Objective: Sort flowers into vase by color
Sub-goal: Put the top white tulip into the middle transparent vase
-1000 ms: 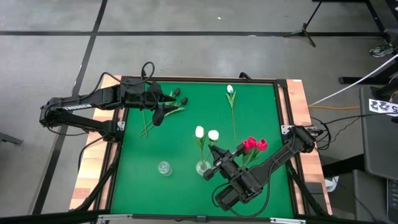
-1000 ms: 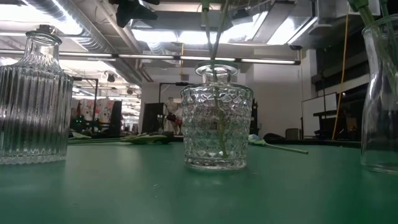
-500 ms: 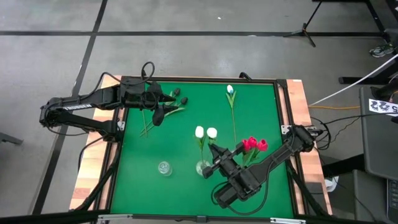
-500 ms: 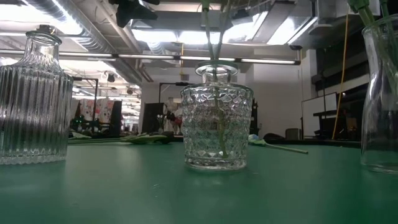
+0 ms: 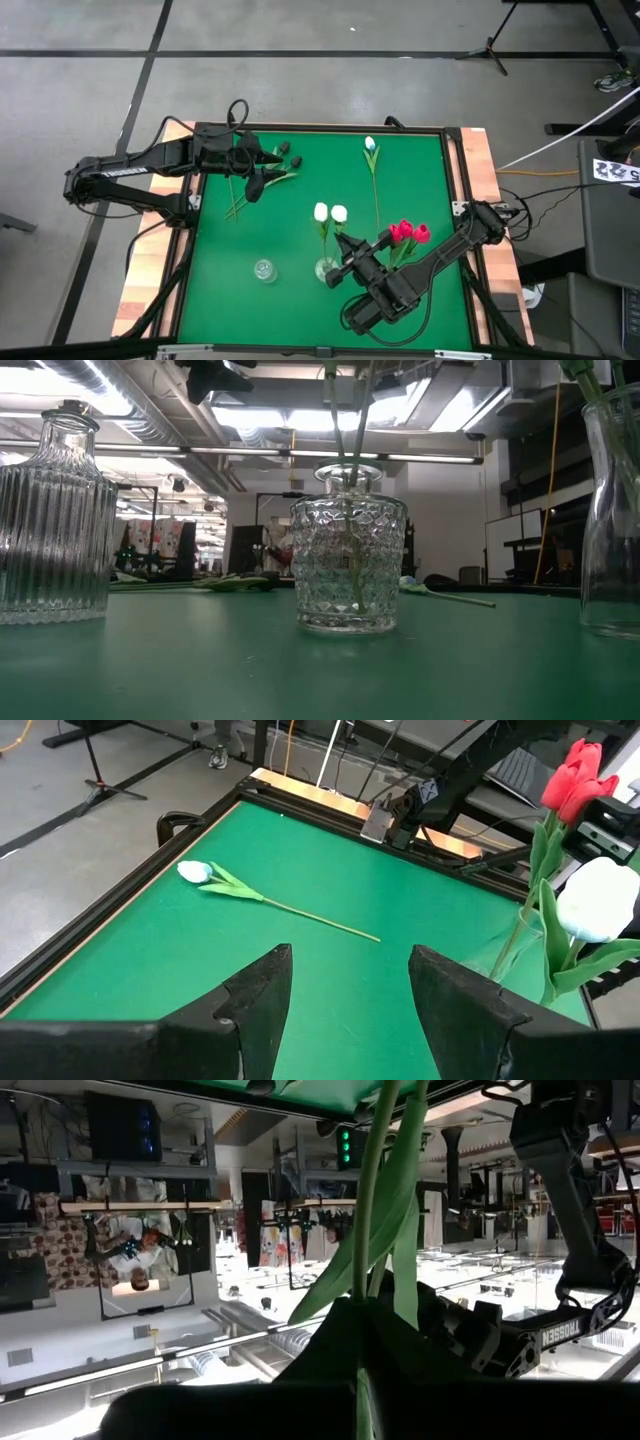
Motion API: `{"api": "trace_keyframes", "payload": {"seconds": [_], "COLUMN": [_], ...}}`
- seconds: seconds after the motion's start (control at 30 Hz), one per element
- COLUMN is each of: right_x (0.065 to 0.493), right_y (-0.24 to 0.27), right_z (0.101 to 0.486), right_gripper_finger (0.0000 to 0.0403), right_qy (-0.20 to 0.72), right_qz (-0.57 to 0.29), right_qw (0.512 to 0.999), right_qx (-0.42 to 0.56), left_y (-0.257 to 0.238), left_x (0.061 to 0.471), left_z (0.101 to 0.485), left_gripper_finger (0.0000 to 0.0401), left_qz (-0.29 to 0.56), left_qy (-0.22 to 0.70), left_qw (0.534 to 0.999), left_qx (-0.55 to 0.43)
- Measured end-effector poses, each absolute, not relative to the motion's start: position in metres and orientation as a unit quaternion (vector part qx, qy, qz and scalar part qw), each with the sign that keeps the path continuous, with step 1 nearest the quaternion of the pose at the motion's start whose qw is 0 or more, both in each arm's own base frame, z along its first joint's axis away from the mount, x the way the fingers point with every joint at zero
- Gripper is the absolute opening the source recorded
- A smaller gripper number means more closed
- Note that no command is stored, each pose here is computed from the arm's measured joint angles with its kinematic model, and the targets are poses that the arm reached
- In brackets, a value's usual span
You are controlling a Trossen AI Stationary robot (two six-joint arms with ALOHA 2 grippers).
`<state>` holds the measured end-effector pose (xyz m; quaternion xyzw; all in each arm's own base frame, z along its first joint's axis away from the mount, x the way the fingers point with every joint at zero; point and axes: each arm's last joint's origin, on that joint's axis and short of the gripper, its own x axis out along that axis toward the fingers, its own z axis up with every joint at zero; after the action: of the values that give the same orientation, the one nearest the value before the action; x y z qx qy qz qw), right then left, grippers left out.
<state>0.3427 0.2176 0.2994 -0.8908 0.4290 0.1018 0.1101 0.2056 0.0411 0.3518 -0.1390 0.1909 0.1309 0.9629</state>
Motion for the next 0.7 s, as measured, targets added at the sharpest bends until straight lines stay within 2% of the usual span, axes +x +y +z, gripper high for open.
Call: {"api": "trace_keyframes", "payload": {"seconds": [0.37, 0.7], "right_x": [0.343, 0.353], "right_y": [0.219, 0.220], "right_z": [0.297, 0.297], "right_gripper_finger": [0.0001, 0.0011], "right_qy": [0.420, 0.404], "right_qz": [0.136, 0.146], "right_qw": [0.133, 0.198], "right_qx": [-0.887, -0.881], "left_y": [0.041, 0.041], "left_x": [0.206, 0.206], "left_z": [0.352, 0.352], "left_gripper_finger": [0.0200, 0.0200], "left_qz": [0.131, 0.129], "left_qy": [0.191, 0.192], "left_qw": [0.963, 0.964], "left_qx": [-0.139, -0.131]}}
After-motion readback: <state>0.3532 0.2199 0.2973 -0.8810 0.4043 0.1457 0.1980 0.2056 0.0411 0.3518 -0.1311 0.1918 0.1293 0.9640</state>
